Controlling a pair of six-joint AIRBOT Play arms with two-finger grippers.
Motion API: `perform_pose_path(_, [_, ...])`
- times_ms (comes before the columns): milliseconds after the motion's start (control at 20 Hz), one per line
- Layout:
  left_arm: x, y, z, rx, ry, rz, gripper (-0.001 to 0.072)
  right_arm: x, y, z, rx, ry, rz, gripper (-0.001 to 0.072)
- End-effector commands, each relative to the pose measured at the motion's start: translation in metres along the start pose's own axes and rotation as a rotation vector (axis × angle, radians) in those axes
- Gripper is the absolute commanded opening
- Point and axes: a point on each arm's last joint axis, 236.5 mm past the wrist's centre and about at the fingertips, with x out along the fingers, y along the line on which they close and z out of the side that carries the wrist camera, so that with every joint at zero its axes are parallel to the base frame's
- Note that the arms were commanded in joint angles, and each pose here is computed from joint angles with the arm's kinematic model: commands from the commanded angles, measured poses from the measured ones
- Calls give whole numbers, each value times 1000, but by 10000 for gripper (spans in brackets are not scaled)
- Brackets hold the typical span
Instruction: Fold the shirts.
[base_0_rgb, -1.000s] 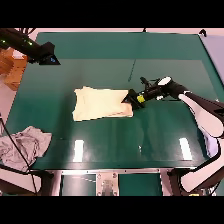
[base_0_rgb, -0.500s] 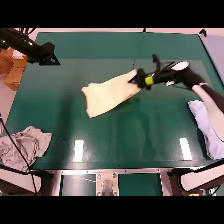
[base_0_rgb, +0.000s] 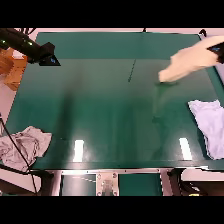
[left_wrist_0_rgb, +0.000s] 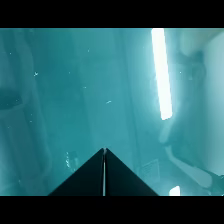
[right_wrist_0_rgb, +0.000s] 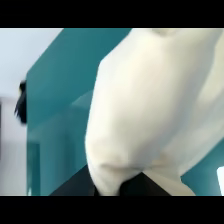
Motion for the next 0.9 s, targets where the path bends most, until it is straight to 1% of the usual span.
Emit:
perform_pose_path(0, [-1,0,0,0,-1,0,24,-89,-76,29,109,-130,-147,16])
perform_pose_path(100, [-1,0,0,0,-2,0,24,-123,-120,22,186,-138,-266,16])
perform_pose_path(300, [0,-1,0,0,-1,-2,24,-178,-189,-22,363,-69,-543,16])
perform_pose_path(400, [-1,-4,0,0,-2,-14,24,-200,-206,-43,442,-55,-680,16])
perform_pose_path(500, [-1,-8,1,1,-3,-34,24,-212,-217,-70,517,-22,-777,16])
perform_pose_path(650, [-1,-11,1,2,-6,-47,24,-212,-246,-128,661,123,-876,17])
perform_pose_path(800, [-1,-12,1,2,-4,-48,24,-229,-291,-179,721,240,-1067,23])
perform_pose_path(850, [-1,-12,1,2,-5,-48,24,-232,-302,-193,729,270,-1110,128])
